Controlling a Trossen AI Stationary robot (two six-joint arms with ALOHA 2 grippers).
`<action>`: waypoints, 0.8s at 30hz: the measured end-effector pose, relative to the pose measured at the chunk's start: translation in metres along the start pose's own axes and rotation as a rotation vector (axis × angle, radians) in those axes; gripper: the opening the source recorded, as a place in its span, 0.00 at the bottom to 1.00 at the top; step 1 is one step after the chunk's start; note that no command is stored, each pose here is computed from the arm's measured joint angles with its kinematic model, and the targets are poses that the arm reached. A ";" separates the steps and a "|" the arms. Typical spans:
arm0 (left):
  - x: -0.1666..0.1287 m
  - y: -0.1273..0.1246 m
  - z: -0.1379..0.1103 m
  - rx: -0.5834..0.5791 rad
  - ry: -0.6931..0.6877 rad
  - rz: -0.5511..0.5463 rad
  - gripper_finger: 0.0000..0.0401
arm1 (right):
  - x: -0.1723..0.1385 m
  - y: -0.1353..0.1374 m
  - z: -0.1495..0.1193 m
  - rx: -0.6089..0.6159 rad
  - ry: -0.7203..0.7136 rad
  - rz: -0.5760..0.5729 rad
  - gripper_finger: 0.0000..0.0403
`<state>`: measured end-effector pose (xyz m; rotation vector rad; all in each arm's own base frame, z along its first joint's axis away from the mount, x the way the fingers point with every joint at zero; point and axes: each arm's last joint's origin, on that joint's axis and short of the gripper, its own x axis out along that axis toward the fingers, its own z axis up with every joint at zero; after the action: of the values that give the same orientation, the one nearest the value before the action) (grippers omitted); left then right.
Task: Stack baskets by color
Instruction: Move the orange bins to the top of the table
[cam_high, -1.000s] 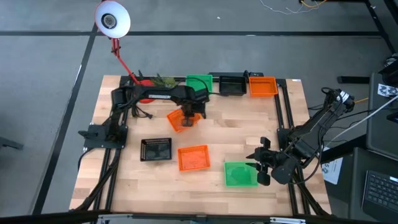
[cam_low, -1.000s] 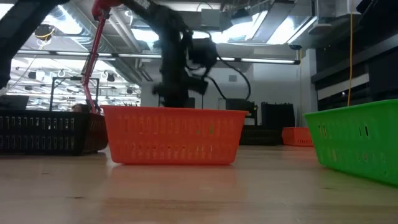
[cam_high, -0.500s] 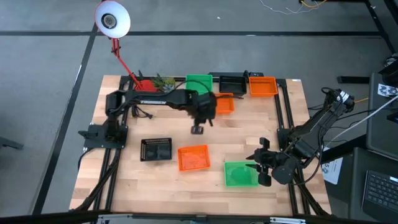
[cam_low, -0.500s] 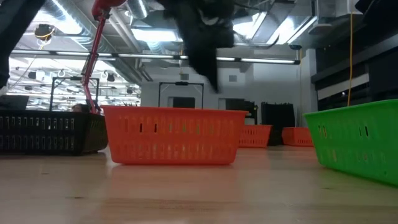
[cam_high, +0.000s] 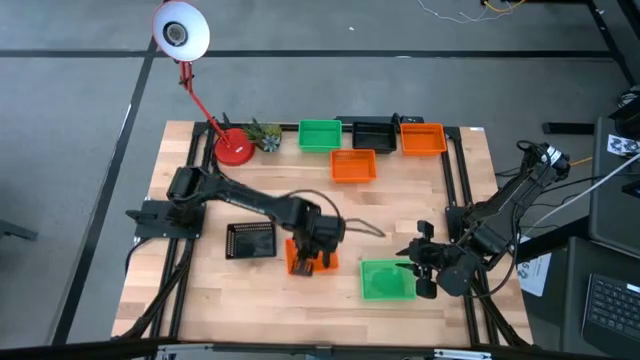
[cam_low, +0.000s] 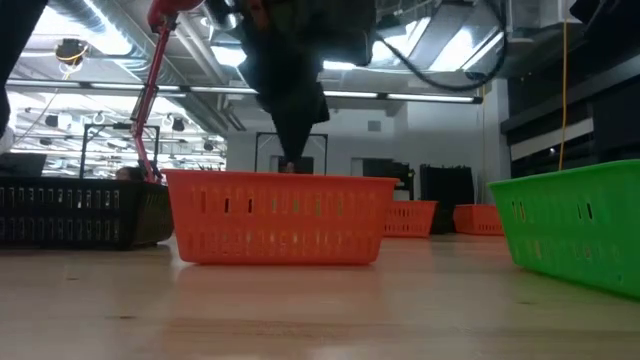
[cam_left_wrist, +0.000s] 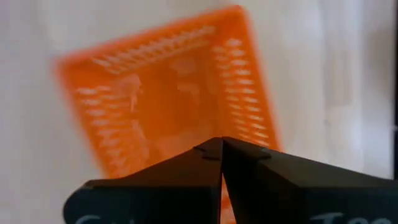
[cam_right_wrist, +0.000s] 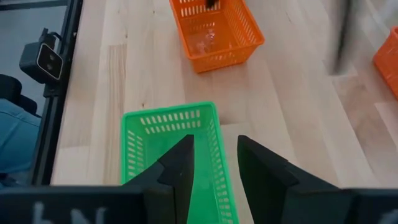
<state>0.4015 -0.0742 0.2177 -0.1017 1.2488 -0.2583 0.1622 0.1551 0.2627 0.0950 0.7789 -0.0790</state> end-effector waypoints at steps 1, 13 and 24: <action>0.005 -0.004 -0.001 -0.008 0.011 -0.015 0.00 | 0.000 0.000 0.000 -0.009 0.000 0.000 0.30; 0.055 0.052 -0.016 -0.065 0.177 0.274 0.00 | 0.000 0.000 0.000 -0.009 0.002 -0.002 0.30; 0.022 0.150 -0.041 -0.197 0.351 0.562 0.00 | 0.000 0.000 0.000 -0.009 0.000 0.000 0.30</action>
<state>0.3899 0.0684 0.1523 0.1321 1.5937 0.3493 0.1622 0.1551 0.2628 0.0865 0.7790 -0.0758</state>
